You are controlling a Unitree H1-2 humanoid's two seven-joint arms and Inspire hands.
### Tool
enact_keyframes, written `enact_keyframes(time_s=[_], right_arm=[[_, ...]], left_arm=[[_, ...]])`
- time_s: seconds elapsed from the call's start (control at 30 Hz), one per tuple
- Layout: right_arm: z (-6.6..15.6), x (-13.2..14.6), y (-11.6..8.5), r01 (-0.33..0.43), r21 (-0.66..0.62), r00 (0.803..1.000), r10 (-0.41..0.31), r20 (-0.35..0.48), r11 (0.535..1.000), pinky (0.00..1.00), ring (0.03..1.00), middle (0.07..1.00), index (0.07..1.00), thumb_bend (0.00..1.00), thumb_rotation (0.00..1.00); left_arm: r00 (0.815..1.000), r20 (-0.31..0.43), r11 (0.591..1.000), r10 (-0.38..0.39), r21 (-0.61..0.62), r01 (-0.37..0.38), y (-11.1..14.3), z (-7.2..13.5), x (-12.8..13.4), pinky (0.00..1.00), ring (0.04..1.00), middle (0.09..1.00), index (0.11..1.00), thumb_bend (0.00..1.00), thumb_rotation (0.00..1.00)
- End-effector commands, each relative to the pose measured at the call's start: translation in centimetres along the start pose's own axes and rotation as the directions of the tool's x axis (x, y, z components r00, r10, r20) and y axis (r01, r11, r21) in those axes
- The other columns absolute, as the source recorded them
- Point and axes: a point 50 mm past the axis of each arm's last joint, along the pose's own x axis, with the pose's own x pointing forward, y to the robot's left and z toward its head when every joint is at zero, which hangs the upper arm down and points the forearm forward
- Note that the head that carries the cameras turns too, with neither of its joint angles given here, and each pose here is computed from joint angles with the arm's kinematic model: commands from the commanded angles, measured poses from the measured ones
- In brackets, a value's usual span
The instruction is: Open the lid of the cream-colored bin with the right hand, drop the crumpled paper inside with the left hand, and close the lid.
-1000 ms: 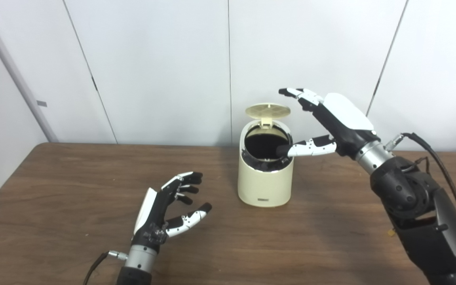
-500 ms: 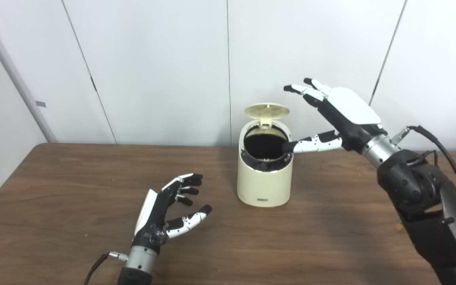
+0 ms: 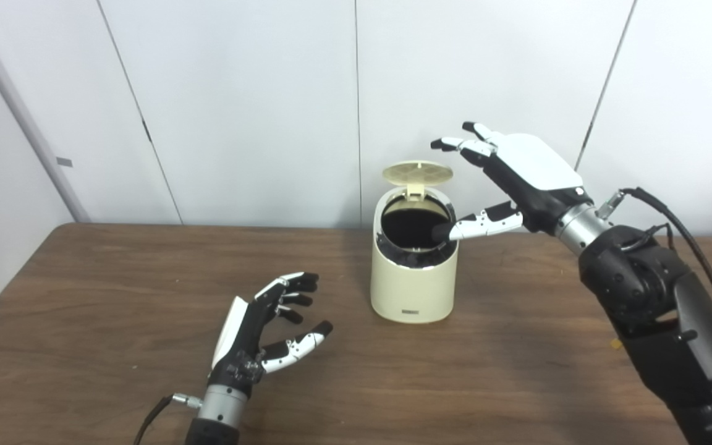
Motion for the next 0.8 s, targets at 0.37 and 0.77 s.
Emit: enact_keyframes(time_s=[0.37, 0.77], right_arm=[[0.8, 1.2, -2.0, 0.051, -0.022, 0.997, -0.049, 0.060, 0.998, 1.00, 0.993, 0.867, 0.862, 0.72, 0.66], [1.3, 1.1, -1.6, 0.017, 0.006, 0.995, -0.018, 0.103, 1.000, 0.89, 0.983, 0.852, 0.843, 0.71, 0.59]], left_arm=[[0.998, 0.065, 1.000, 0.014, 0.011, -0.014, 0.0, 1.1, 0.4, 0.58, 0.695, 0.751, 0.765, 0.63, 0.16], [0.998, 0.070, 1.000, 0.011, 0.007, -0.012, 0.0, 1.3, 0.7, 0.57, 0.692, 0.750, 0.764, 0.63, 0.15]])
